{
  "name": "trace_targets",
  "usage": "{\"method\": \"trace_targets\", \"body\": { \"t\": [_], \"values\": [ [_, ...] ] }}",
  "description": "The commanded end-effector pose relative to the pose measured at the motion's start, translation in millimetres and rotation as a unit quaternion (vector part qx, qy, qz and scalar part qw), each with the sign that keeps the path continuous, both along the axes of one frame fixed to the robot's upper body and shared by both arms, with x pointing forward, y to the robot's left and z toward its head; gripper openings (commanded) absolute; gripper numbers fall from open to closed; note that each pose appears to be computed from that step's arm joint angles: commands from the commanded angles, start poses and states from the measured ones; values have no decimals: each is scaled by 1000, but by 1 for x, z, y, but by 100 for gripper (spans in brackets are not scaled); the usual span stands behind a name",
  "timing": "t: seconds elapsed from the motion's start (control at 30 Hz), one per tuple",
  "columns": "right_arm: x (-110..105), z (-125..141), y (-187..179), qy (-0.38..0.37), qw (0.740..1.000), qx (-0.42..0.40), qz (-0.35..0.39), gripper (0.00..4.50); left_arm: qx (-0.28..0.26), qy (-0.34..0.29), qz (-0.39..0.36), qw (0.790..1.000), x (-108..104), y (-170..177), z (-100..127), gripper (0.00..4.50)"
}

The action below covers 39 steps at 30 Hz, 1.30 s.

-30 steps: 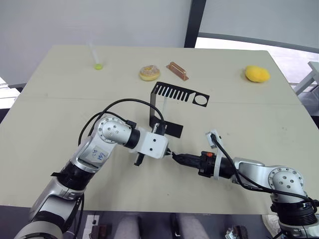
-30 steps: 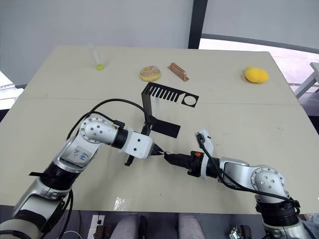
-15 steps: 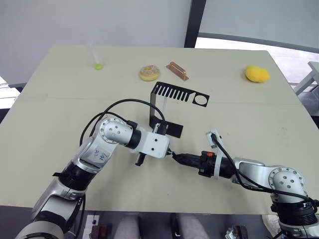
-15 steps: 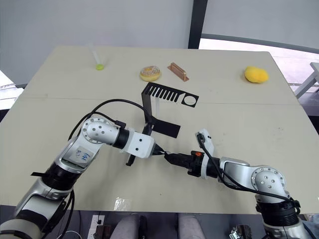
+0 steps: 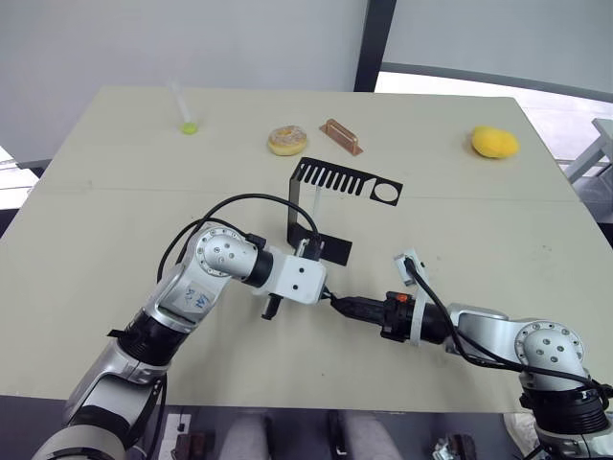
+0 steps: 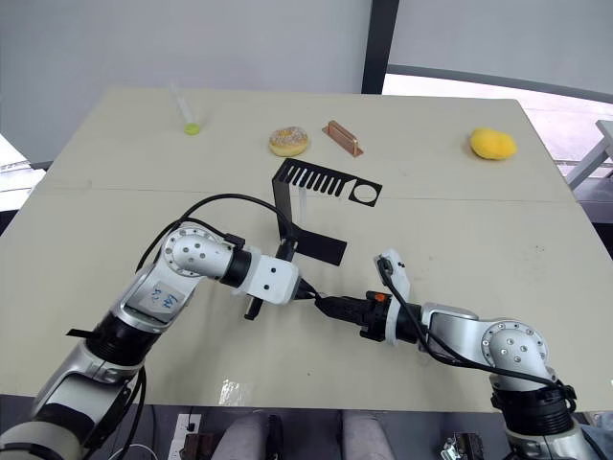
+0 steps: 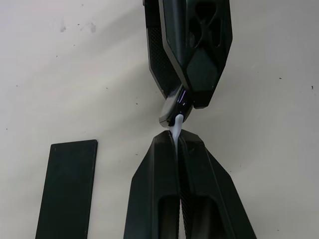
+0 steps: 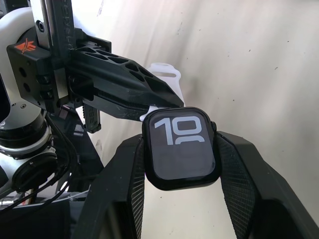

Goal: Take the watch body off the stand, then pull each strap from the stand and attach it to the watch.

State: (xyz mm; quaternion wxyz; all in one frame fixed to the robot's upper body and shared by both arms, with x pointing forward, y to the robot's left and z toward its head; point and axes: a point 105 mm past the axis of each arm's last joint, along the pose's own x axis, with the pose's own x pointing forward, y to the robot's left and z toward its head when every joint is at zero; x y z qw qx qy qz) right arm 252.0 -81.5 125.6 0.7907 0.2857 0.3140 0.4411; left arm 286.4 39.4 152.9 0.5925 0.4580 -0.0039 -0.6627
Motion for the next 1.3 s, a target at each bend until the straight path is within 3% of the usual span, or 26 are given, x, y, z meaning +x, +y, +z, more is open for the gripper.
{"method": "trace_targets", "body": {
  "t": [0.03,0.63,0.73,0.8,0.97,1.03,1.1,1.2,1.27,1.3],
  "values": [
    [-19,25,23,-31,996,54,68,159,-23,-20,-38,999,-10,-19,9,0],
    [-18,24,23,-31,996,54,66,159,-25,-16,-33,999,-9,-18,9,0],
    [-19,23,23,-30,996,53,67,159,-40,-7,-19,999,-9,-19,12,95],
    [-21,22,24,-30,996,53,69,159,-40,-20,-13,999,-8,-13,15,202],
    [-23,21,15,-36,996,41,64,159,17,-12,48,999,-6,58,8,449],
    [-22,22,10,-42,997,34,61,159,37,-1,76,996,-7,89,6,450],
    [-21,24,4,-64,996,17,61,159,9,11,90,996,-10,108,12,450],
    [-16,33,-1,-162,985,-24,59,159,-115,72,88,987,-22,115,29,450],
    [-18,45,-5,-279,956,-61,70,159,-203,145,95,964,-33,125,40,450],
    [-21,45,-7,-331,934,-97,89,159,-222,167,103,955,-36,131,43,450]
  ]
}}
